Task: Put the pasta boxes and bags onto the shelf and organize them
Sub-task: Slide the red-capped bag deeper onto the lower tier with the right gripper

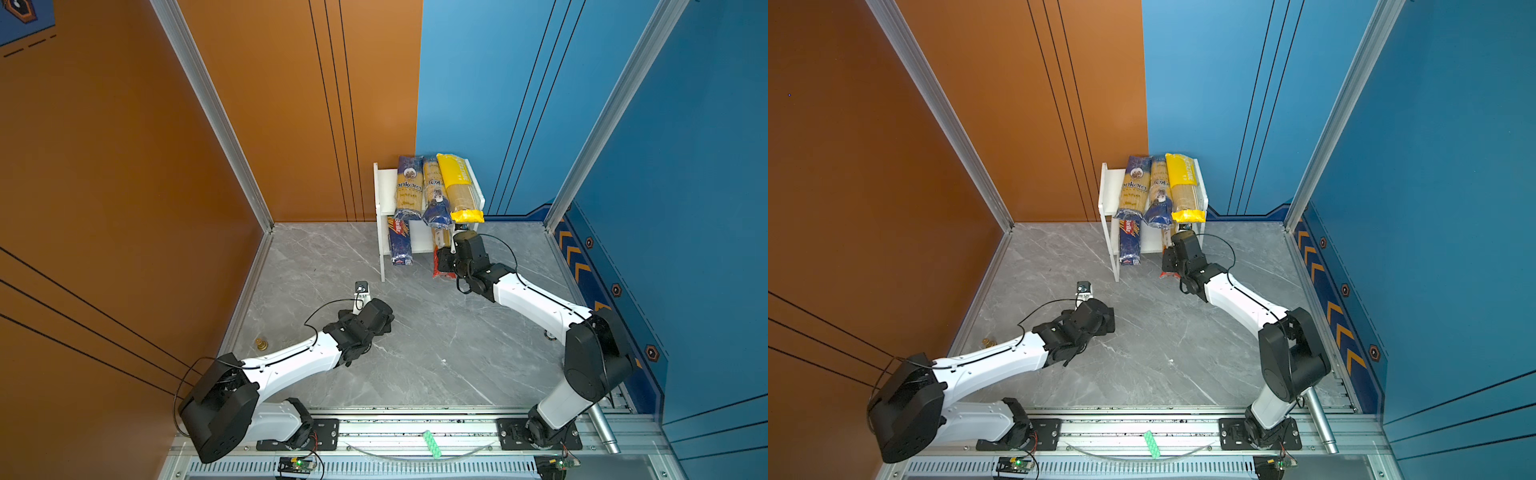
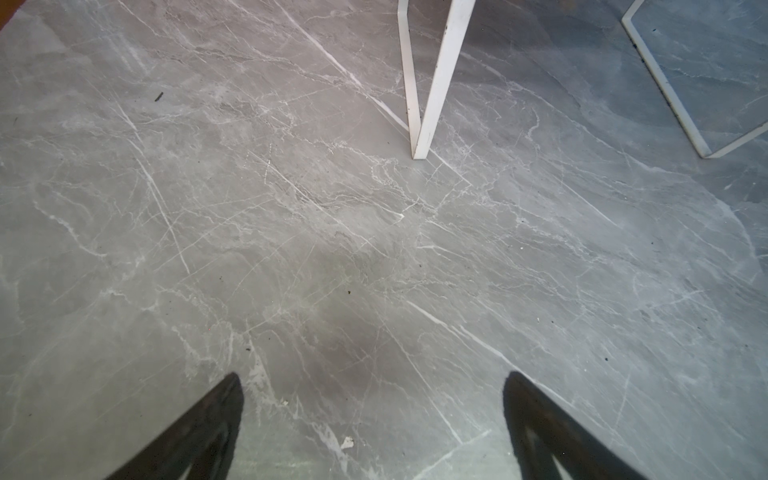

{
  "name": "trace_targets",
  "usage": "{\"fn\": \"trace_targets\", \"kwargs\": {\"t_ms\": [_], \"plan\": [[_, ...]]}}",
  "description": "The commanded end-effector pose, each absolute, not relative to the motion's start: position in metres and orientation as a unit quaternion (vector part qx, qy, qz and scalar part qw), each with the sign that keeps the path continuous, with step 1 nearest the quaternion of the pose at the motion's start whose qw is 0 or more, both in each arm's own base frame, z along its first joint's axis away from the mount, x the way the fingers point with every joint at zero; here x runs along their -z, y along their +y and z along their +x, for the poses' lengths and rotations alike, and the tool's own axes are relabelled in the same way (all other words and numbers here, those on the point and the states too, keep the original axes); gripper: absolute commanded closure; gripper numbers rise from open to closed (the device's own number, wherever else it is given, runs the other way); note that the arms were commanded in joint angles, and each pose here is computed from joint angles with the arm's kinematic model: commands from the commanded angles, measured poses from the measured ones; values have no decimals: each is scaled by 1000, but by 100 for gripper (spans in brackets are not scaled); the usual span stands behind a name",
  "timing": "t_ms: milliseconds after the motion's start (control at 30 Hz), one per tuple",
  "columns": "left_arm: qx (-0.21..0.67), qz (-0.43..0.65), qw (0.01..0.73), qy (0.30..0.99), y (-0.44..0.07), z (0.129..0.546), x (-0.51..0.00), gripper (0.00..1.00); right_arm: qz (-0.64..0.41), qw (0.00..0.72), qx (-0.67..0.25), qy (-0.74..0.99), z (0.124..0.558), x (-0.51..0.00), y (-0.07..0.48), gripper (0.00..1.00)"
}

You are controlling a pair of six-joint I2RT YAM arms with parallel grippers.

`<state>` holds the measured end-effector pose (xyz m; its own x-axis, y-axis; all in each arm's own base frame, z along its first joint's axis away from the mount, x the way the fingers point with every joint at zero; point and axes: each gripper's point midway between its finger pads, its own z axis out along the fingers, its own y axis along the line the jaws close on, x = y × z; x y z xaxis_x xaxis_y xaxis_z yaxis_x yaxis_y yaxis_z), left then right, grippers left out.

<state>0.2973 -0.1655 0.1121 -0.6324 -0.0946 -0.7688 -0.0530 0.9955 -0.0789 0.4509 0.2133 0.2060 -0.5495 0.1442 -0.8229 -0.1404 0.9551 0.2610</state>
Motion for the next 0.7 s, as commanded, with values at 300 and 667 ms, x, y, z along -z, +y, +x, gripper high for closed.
{"fn": "trace_targets", "kwargs": {"t_ms": [300,667], "plan": [[5,-44,423,905,-158,295,-105,2,5,581,-191,791,477,-295,219,100],[6,-44,422,906,-159,297,-104,2,1,579,-187,794,483,-291,219,99]]}}
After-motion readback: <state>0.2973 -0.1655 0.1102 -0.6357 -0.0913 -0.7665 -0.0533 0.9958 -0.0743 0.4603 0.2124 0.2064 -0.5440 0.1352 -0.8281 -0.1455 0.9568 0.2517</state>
